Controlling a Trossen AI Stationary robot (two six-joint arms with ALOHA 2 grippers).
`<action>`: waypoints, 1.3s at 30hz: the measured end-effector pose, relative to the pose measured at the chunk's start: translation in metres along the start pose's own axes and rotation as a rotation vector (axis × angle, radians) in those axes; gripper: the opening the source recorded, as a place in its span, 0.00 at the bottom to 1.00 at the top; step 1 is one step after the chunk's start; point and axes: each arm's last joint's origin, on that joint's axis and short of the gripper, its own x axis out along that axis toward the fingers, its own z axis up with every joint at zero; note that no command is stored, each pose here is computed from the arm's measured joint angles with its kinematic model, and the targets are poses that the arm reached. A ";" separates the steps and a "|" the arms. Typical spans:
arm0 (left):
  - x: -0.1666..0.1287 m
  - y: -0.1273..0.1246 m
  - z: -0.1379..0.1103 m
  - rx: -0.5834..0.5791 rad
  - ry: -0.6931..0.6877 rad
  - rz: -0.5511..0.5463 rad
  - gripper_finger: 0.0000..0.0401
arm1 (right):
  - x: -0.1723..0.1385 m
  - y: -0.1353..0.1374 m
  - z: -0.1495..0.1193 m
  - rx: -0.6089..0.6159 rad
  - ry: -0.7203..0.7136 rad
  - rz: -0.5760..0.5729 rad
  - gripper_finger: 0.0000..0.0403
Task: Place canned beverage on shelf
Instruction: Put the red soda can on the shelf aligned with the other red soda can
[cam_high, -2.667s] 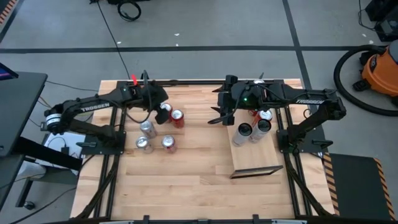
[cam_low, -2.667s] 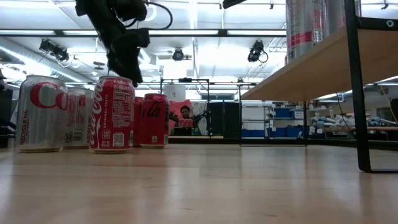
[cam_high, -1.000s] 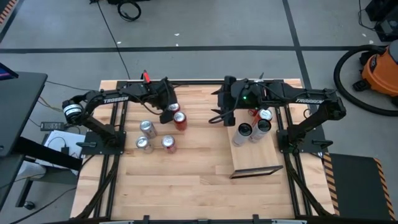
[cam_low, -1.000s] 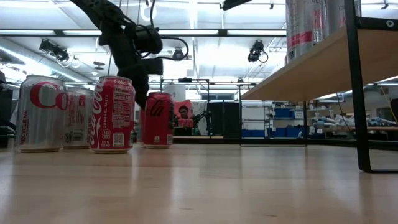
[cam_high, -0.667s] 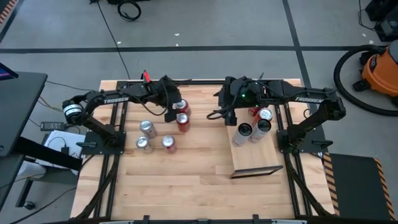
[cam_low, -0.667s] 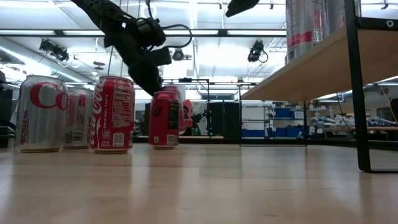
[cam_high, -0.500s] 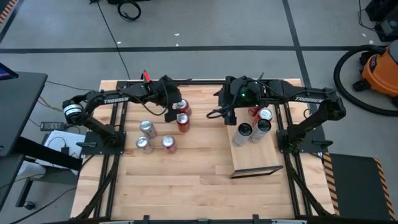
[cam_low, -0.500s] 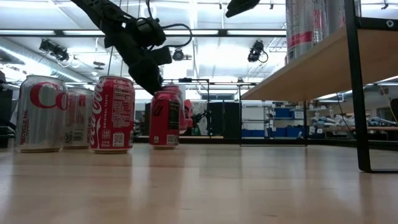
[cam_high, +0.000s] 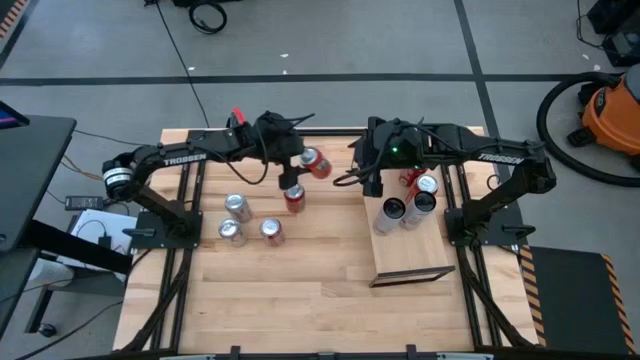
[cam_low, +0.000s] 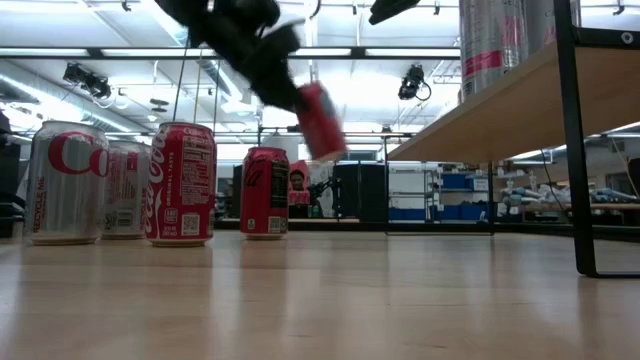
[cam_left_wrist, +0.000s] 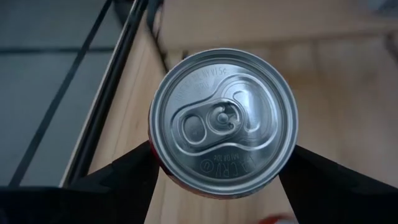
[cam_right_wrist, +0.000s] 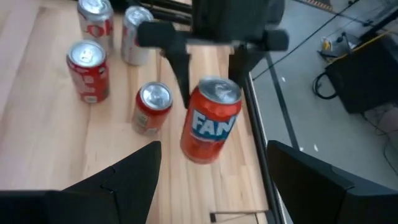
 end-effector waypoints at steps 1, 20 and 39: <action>-0.002 -0.003 0.007 0.010 -0.018 -0.010 0.75 | 0.000 0.000 -0.001 0.003 0.011 -0.004 0.75; -0.017 -0.031 0.064 -0.008 -0.226 -0.063 0.75 | -0.074 0.005 -0.010 0.155 -0.119 -0.048 0.75; 0.033 -0.066 0.113 -0.016 -0.104 -0.164 0.75 | -0.097 0.041 -0.050 0.144 -0.137 -0.117 0.75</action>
